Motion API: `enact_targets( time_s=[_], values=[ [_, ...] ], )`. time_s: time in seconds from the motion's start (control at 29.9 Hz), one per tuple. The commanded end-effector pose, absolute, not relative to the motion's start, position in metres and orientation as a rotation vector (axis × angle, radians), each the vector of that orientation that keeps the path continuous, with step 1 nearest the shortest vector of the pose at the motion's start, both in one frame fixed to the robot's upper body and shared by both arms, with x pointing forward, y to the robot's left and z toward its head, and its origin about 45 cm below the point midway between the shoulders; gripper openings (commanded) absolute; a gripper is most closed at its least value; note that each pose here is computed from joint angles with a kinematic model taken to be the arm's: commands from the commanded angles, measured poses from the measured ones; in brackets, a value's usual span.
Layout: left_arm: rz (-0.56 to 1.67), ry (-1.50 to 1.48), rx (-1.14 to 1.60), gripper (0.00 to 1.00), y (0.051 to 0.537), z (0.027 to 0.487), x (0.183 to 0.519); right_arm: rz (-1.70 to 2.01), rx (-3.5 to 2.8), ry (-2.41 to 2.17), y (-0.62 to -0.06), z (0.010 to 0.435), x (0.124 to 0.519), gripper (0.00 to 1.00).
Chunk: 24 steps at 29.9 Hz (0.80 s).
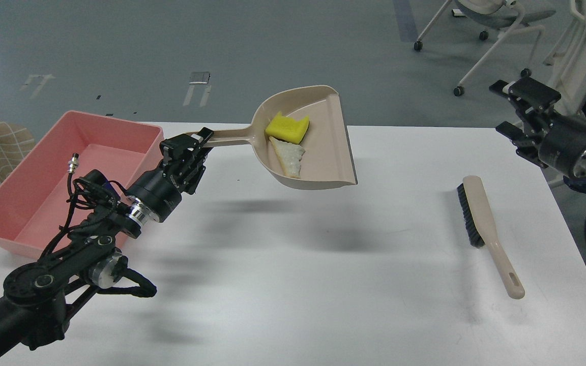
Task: Sweep and dump garbage into bin
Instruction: 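Release the brush and raise the right gripper away from it, then carry the dustpan with the left gripper over the pink bin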
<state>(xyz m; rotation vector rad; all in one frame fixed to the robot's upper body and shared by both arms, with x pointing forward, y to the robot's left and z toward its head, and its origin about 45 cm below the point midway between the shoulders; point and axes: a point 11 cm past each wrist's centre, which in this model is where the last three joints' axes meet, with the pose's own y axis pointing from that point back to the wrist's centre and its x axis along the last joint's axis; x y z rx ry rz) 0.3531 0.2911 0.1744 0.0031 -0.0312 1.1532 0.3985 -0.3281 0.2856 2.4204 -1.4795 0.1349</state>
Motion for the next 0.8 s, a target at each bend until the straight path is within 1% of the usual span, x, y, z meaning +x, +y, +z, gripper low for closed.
enact_targets(
  time_s=[0.0,0.17,0.3,0.57,0.77],
  values=[
    [1.158,-0.050,-0.009,0.11,0.299,0.186,0.355,0.012,2.529,-1.558,-0.314,0.275,0.401,1.00],
    [1.159,-0.071,-0.010,0.11,0.316,0.202,0.355,-0.077,2.654,-1.661,-0.306,0.272,0.404,0.99],
    [1.166,-0.079,0.006,0.11,0.333,0.212,0.353,-0.163,2.731,-1.790,-0.316,0.272,0.405,0.99],
    [1.191,-0.083,-0.021,0.11,0.340,0.220,0.357,-0.240,2.728,-1.840,-0.324,0.262,0.405,0.99],
    [1.220,-0.142,-0.009,0.11,0.377,0.248,0.358,-0.245,2.719,-1.902,-0.337,0.265,0.403,0.99]
  ],
)
